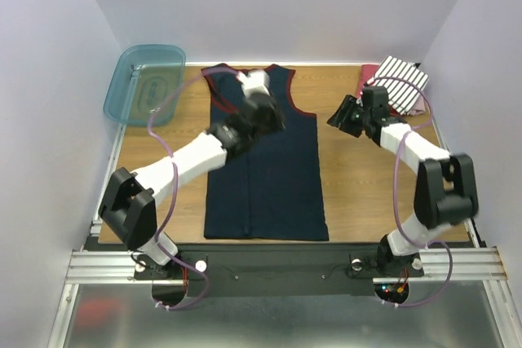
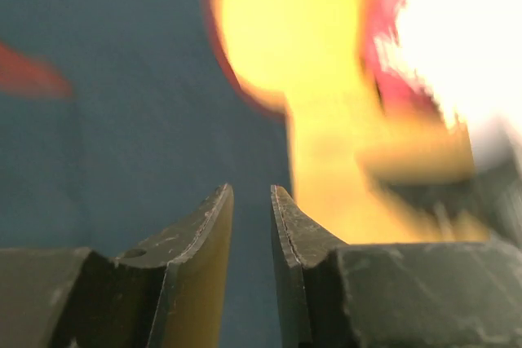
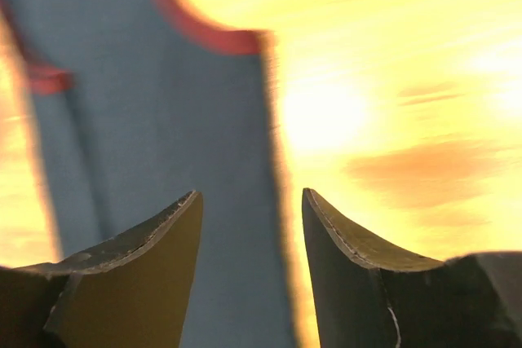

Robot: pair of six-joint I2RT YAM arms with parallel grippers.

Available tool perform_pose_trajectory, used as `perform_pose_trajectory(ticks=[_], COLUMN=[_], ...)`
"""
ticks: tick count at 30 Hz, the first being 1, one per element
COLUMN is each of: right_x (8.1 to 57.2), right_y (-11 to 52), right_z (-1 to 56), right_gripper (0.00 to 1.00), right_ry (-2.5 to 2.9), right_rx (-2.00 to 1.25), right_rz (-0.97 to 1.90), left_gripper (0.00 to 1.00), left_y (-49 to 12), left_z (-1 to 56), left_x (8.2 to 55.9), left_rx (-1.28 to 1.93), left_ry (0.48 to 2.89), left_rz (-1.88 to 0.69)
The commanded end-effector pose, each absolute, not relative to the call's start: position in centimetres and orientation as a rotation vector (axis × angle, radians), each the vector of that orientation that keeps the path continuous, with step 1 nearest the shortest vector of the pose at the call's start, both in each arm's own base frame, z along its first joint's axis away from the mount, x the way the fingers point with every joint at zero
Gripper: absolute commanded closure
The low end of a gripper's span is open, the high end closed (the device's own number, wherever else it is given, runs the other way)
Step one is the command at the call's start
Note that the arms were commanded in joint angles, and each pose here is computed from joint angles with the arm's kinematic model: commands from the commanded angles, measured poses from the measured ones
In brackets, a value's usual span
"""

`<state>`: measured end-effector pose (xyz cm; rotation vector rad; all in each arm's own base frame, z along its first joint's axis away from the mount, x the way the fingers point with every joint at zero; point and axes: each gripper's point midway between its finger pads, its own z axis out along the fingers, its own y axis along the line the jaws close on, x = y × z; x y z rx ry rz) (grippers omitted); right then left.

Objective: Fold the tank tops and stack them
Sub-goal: Fold the tank top

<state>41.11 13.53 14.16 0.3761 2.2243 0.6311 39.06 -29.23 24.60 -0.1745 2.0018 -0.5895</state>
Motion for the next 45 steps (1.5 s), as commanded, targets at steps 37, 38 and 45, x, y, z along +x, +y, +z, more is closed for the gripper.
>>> perform_pose_trajectory(ticks=[37, 38, 45], right_x=[52.1, 52.1, 52.2], right_y=[15.5, 15.6, 16.1], right_z=[3.5, 3.5, 3.3], right_gripper=[0.57, 0.58, 0.78], right_ry=[2.396, 2.396, 2.397], right_rx=[0.215, 0.213, 0.201], right_rz=[0.655, 0.655, 0.657], left_gripper=[0.61, 0.61, 0.59], left_y=[-43.0, -42.8, -43.3], left_z=[7.7, 7.5, 6.2], left_x=[11.6, 11.5, 9.1], left_rx=[0.284, 0.297, 0.412], left_ry=[2.432, 2.443, 2.487], left_rz=[-0.786, -0.766, -0.705])
